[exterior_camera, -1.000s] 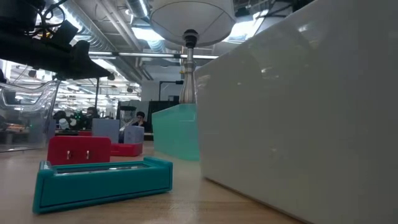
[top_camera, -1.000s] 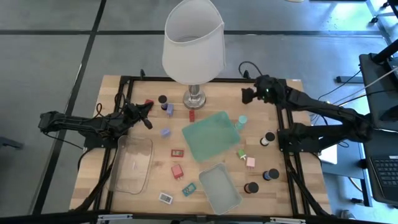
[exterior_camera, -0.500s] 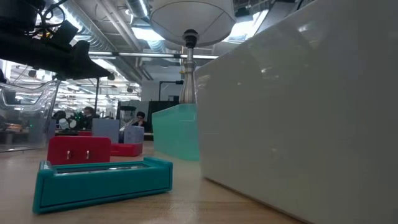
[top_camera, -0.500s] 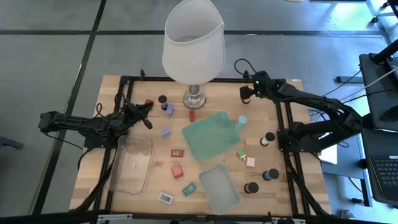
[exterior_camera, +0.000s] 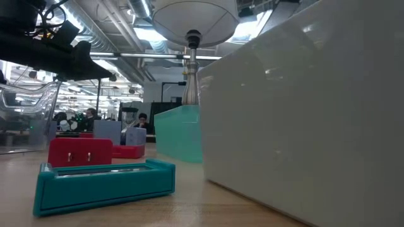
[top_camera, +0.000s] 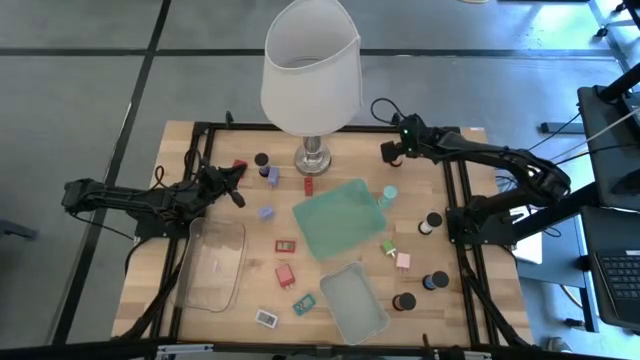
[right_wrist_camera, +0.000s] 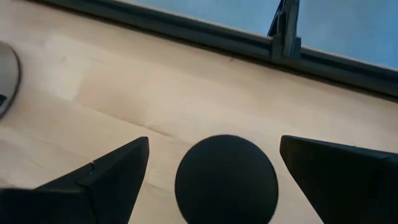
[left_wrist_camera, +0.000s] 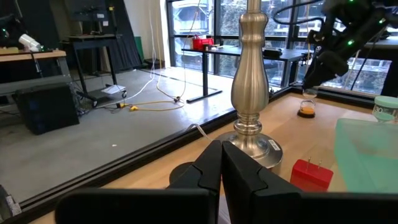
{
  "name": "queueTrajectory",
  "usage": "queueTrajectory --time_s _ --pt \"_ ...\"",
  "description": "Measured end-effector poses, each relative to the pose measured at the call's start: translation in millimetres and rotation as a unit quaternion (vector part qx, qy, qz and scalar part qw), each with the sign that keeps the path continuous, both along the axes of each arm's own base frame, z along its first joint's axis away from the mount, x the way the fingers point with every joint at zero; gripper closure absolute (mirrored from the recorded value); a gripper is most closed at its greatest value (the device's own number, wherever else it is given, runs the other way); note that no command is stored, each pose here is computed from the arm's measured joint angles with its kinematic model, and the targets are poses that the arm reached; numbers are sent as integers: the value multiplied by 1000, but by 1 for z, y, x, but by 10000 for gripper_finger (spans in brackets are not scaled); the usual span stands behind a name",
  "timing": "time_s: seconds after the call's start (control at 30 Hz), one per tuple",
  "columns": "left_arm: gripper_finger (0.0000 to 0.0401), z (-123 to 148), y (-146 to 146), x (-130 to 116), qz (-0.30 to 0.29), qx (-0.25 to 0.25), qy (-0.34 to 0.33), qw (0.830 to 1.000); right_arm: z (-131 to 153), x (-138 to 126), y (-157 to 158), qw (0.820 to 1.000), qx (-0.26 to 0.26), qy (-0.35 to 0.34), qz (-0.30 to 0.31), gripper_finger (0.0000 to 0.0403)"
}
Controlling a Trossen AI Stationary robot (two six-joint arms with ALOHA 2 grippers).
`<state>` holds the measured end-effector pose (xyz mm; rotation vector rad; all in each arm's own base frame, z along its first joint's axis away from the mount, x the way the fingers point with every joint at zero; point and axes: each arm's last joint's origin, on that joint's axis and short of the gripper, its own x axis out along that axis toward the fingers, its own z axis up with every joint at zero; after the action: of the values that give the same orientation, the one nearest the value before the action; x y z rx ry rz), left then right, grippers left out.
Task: Pick & Place Office items
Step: Put the orange hourglass into the green bin
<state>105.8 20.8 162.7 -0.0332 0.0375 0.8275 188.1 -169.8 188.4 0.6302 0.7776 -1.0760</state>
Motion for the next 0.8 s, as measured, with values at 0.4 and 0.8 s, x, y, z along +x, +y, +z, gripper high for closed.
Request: queueTrajectory --time_s 0.4,0.8 --pt "393 0 0 0 0 0 0 1000 -7 2 -2 1000 4 16 -4 92" --pt "393 0 0 0 0 0 0 1000 -6 1 -2 1000 -5 26 3 194"
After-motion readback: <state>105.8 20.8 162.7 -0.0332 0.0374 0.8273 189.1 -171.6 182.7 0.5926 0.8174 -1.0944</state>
